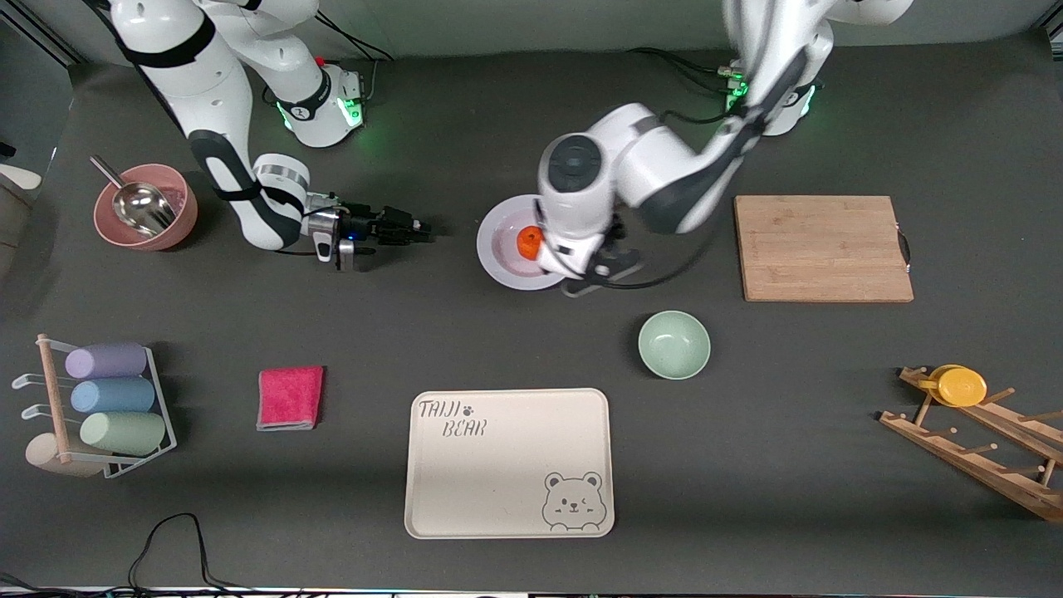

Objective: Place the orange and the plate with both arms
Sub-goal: 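Lower the orange onto the plate and open the left gripper, then withdraw the left gripper while the right gripper grips the plate rim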

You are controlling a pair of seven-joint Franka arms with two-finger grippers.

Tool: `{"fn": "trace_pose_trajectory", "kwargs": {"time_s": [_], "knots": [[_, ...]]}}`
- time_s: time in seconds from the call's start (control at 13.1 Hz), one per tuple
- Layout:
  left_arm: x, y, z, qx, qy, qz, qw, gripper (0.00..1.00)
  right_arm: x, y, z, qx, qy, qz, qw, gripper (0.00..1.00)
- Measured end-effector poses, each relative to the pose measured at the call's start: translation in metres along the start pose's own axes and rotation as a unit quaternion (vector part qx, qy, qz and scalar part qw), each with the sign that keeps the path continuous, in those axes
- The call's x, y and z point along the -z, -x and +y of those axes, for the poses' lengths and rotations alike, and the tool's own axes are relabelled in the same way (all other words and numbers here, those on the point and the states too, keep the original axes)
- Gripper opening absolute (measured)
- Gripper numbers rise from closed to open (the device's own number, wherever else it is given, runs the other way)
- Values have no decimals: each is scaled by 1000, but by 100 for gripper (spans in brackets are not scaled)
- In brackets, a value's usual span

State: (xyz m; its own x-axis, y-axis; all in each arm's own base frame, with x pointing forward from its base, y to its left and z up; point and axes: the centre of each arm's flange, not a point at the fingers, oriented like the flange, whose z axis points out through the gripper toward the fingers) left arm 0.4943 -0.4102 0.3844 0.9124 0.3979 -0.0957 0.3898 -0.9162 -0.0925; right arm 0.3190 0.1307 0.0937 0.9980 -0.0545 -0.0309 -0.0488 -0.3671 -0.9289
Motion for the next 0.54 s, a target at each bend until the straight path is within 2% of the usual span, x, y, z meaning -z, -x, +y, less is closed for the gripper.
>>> {"fn": "trace_pose_trajectory", "kwargs": {"time_s": [0.23,0.54], "knots": [[77,-93,-114,-39,-14,-2,999,100,-31,-2,-10,2,-7,9,1000,46],[133,-180,-285,-104,0,-17,994,100,-70,-7,-24,8,-20,19,1000,46]]}}
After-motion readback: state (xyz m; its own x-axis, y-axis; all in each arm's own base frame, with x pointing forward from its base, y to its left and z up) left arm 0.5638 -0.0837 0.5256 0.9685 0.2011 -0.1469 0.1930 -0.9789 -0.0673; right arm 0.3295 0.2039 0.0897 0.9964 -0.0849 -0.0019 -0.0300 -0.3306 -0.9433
